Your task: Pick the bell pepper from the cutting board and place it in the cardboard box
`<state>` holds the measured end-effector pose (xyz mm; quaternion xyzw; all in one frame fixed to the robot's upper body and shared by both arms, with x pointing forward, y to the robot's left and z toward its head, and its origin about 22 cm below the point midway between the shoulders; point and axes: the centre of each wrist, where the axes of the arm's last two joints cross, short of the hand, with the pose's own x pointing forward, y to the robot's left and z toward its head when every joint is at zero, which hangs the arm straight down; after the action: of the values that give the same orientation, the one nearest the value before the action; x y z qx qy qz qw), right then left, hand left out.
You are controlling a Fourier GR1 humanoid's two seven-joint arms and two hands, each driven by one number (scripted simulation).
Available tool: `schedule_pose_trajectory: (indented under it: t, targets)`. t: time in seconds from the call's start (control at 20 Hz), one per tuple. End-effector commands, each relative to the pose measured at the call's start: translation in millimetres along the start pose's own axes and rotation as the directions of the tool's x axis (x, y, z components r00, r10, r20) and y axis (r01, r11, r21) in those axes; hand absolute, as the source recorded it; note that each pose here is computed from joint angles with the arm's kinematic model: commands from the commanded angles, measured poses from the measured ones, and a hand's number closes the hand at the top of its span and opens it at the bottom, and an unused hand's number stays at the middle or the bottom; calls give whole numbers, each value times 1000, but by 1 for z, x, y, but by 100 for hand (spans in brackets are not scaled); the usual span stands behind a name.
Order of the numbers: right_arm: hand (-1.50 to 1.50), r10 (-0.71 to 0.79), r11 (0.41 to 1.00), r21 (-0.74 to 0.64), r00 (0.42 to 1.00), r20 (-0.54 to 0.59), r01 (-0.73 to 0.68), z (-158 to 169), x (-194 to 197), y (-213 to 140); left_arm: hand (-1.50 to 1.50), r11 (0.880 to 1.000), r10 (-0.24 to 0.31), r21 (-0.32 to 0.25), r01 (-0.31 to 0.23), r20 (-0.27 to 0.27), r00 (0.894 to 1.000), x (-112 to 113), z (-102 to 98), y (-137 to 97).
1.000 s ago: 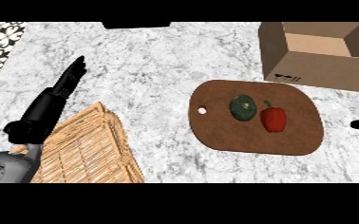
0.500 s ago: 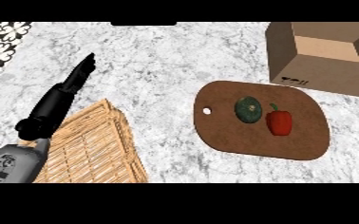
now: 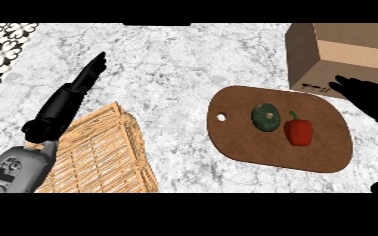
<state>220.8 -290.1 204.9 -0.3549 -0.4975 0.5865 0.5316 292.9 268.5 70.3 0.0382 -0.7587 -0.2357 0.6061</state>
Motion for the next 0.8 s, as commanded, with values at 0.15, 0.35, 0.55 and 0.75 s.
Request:
schedule_pose_trajectory:
  t: [0.15, 0.35, 0.55, 0.75]
  targets:
    - [-150, 89, 990, 123, 990, -107, -75, -22, 46, 2, 0, 1000, 11, -17, -11, -7, 1000, 4, -12, 1]
    - [-150, 64, 988, 149, 988, -139, -43, -27, 76, 31, 0, 1000, -3, -11, 3, -6, 1000, -9, 4, -21]
    - [-150, 54, 983, 184, 988, -146, -26, -46, 67, 41, 0, 1000, 23, 15, -23, -12, 1000, 0, -7, -16]
    - [-150, 115, 985, 148, 973, -198, -86, -48, 65, 49, 0, 1000, 9, 13, -9, -9, 1000, -1, -9, -4]
